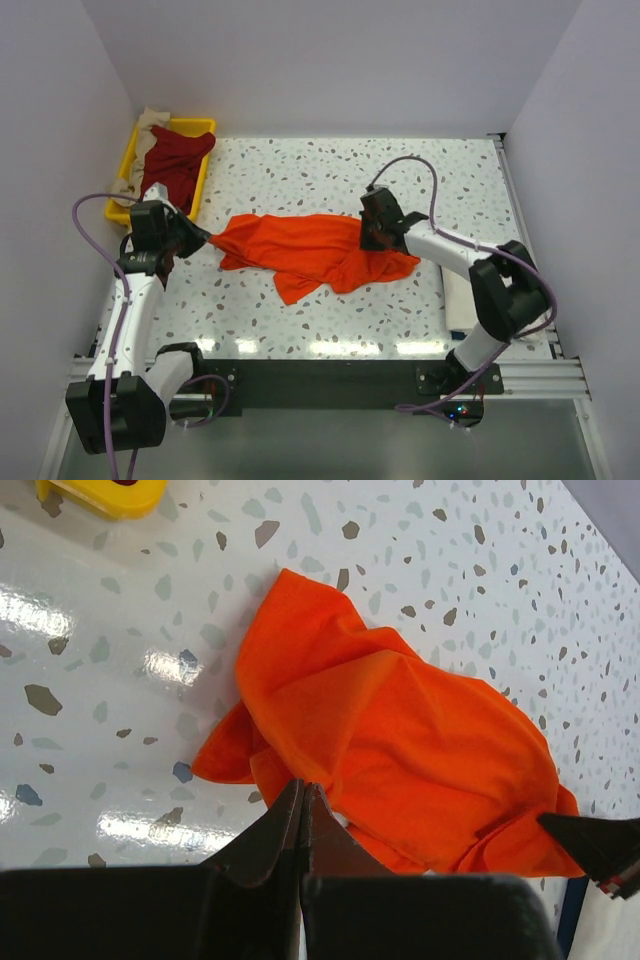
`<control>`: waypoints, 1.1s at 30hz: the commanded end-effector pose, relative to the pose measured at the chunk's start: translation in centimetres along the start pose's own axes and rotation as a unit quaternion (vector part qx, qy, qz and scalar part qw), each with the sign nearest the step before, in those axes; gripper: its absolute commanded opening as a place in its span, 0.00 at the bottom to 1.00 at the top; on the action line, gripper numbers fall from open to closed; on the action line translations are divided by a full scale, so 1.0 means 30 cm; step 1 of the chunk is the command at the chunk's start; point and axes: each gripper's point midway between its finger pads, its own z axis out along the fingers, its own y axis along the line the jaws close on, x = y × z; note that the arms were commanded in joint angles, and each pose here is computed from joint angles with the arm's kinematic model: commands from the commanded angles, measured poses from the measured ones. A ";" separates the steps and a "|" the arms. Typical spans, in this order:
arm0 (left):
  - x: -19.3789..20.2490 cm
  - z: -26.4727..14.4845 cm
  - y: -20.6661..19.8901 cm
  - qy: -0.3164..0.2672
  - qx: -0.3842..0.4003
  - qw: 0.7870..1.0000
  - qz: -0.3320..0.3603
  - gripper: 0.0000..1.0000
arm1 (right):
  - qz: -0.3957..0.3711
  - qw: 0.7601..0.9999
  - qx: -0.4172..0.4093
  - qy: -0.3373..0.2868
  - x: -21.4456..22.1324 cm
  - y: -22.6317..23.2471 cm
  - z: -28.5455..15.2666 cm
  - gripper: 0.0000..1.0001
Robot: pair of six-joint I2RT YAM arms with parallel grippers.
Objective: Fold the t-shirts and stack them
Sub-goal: Flatten the tshirt out
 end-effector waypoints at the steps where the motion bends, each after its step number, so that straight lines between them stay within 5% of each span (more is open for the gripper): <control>1: -0.054 -0.009 -0.021 -0.029 0.012 0.999 0.024 0.00 | 0.009 0.999 -0.028 -0.044 -0.069 0.016 -0.166 0.00; 9: -0.091 -0.022 -0.013 -0.045 -0.005 0.998 0.031 0.00 | 0.035 0.992 -0.101 -0.066 0.087 -0.065 -0.535 0.00; 19: -0.114 -0.038 0.003 -0.059 -0.020 0.998 0.025 0.00 | 0.130 0.969 -0.208 0.040 0.534 -0.131 -0.616 0.02; 22: -0.116 -0.034 0.013 -0.059 -0.023 0.998 0.022 0.00 | 0.143 0.971 -0.187 0.046 0.583 -0.173 -0.599 0.22; 23: -0.113 -0.031 0.013 -0.057 -0.023 0.998 0.021 0.00 | 0.145 0.972 -0.179 0.045 0.588 -0.185 -0.598 0.39; 26: -0.112 -0.025 0.015 -0.054 -0.023 0.998 0.019 0.00 | 0.155 0.978 -0.139 0.028 0.554 -0.215 -0.570 0.54; 33: -0.114 -0.026 0.005 -0.054 -0.017 0.998 0.018 0.00 | 0.190 0.981 -0.014 0.025 0.517 -0.298 -0.430 0.54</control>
